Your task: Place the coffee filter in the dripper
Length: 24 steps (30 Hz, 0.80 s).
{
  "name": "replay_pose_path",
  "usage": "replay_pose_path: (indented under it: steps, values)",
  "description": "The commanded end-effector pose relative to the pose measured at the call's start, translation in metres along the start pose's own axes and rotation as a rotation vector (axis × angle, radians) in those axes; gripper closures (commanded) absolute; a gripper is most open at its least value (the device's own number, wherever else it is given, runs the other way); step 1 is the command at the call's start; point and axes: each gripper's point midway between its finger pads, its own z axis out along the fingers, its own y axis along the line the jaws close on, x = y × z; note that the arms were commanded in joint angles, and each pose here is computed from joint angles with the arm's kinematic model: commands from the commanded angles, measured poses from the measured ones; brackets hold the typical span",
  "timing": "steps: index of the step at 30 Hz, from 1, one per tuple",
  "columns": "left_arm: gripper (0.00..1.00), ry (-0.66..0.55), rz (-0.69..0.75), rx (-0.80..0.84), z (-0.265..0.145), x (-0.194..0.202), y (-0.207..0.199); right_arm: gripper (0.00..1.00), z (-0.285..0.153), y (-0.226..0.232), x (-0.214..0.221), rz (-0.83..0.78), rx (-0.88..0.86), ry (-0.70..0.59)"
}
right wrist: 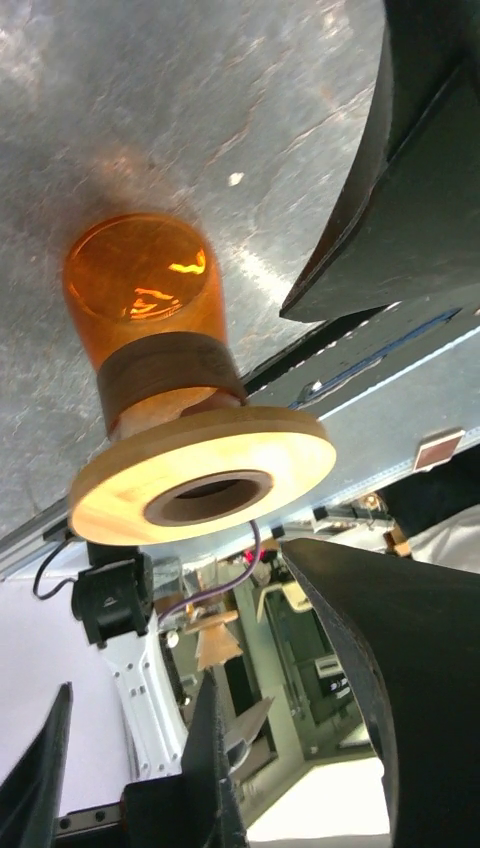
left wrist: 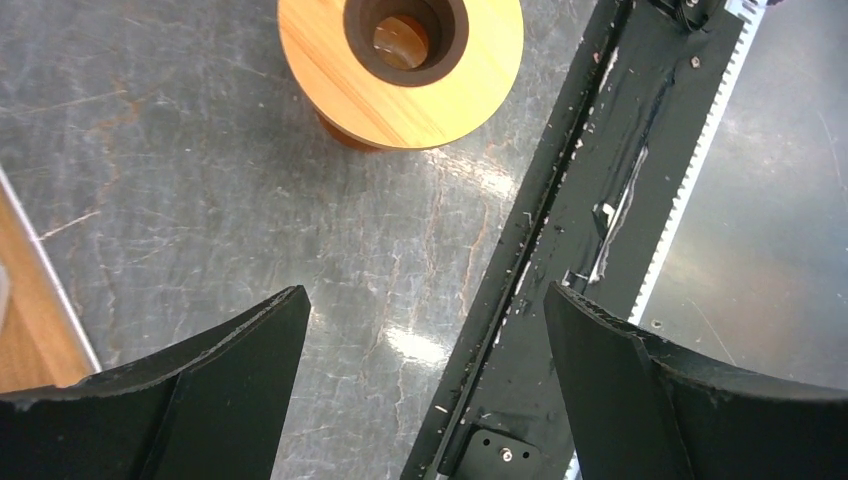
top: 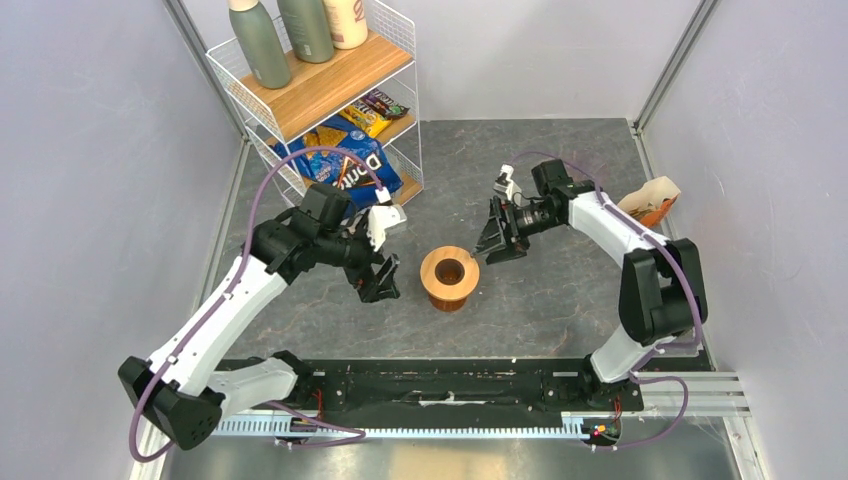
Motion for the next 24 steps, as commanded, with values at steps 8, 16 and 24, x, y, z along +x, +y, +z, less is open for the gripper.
replay_pose_path:
  steps: [8,16,24]
  values:
    - [0.07,0.037,0.154,0.037,0.025,0.008,0.005,0.12,-0.058,0.002,0.065,-0.45,0.211,0.074]
    - [0.06,-0.069,0.356,0.073,0.053,0.016,0.009,0.06,-0.05,-0.02,0.054,-0.861,0.297,0.056]
    - [0.06,-0.08,0.457,0.094,0.08,0.021,0.022,0.05,-0.024,-0.026,0.036,-1.068,0.265,0.071]
